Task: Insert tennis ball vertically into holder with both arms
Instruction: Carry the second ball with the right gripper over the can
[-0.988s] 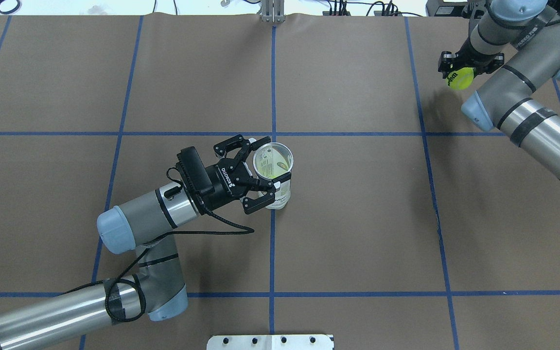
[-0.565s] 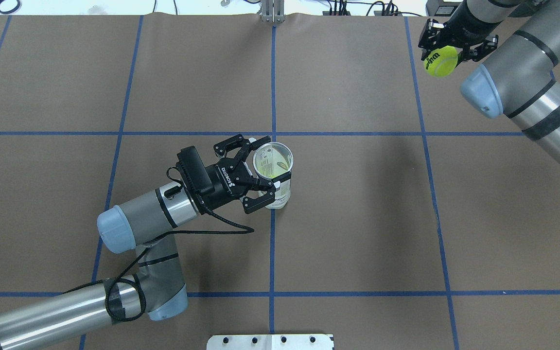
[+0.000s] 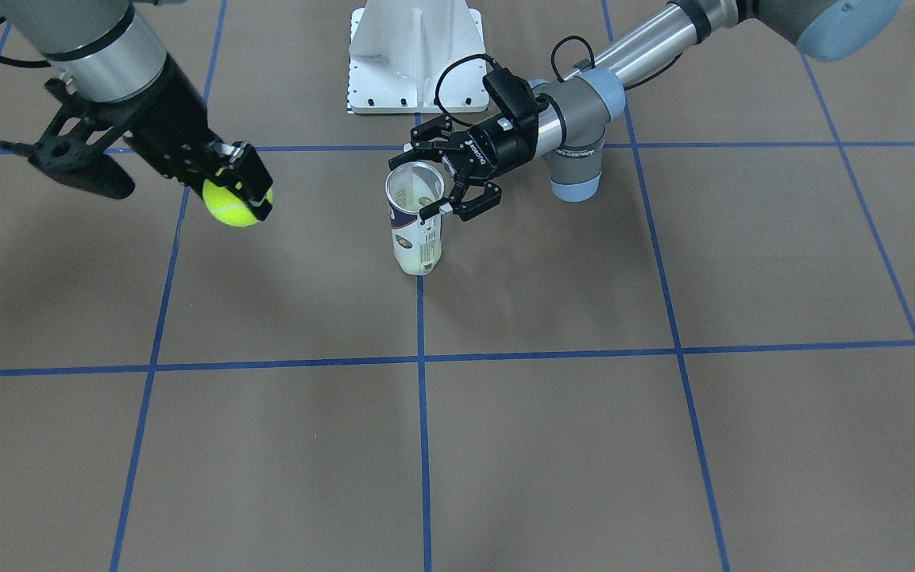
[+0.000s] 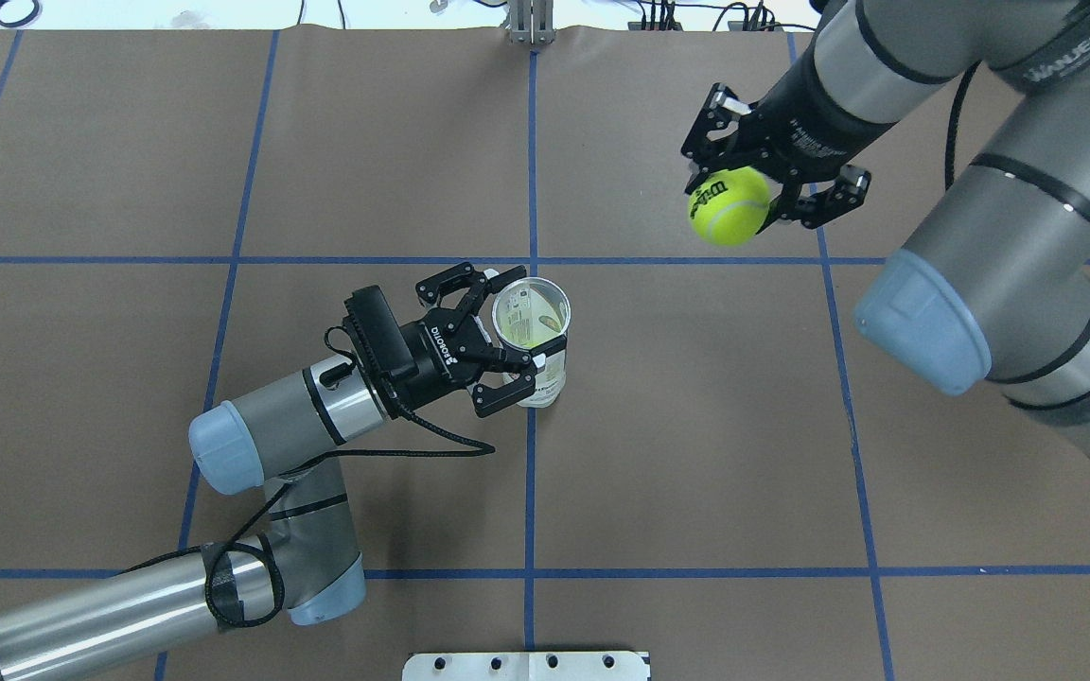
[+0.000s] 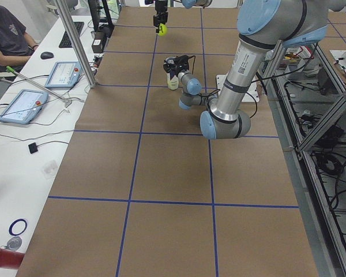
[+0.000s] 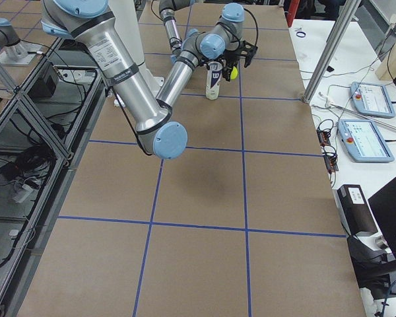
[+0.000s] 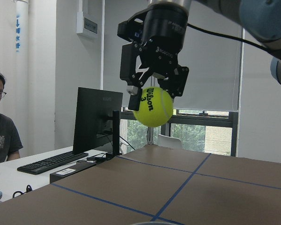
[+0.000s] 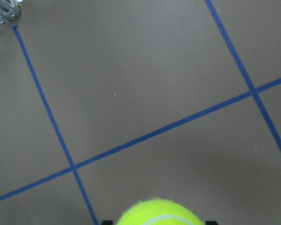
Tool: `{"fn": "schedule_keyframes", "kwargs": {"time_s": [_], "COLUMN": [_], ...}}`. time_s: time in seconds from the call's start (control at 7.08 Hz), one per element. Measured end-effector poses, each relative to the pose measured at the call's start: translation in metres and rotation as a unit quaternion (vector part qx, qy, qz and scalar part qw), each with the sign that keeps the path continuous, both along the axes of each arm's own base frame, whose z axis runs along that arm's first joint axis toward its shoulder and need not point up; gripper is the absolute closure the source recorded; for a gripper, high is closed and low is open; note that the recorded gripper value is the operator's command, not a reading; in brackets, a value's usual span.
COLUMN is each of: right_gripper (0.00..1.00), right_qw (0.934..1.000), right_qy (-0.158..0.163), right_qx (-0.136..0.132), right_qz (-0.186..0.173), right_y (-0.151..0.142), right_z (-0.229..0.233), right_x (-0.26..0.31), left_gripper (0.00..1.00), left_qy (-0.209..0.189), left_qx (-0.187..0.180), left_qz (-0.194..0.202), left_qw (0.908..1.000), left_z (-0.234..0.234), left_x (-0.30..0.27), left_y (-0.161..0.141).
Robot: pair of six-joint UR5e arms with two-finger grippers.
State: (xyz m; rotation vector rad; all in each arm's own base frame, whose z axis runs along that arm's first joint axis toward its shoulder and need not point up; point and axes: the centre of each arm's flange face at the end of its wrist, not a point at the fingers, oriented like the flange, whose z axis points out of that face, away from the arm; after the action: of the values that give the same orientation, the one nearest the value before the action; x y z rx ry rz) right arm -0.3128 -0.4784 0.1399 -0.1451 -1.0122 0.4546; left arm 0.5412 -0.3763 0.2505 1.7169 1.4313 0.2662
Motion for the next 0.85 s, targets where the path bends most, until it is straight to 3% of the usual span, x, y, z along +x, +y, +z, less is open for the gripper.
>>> {"fn": "schedule_keyframes", "kwargs": {"time_s": [0.42, 0.85], "right_gripper": [1.00, 1.00], "right_qw": [0.9997, 0.9998], "right_qy": [-0.019, -0.013], "right_qx": [-0.007, -0.005], "right_qz": [-0.012, -0.017], "right_y": [0.051, 0.058], "right_z": [-0.056, -0.072], "right_x": [-0.076, -0.112], "left_gripper": [0.12, 0.12], "left_qy": [0.000, -0.001], "left_qx": [0.000, -0.001], "left_qz": [0.000, 0.001], "left_qw": [1.0000, 1.0000], "left_z": [0.000, 0.002], "left_x": [0.000, 0.001], "left_y": [0.000, 0.001]}}
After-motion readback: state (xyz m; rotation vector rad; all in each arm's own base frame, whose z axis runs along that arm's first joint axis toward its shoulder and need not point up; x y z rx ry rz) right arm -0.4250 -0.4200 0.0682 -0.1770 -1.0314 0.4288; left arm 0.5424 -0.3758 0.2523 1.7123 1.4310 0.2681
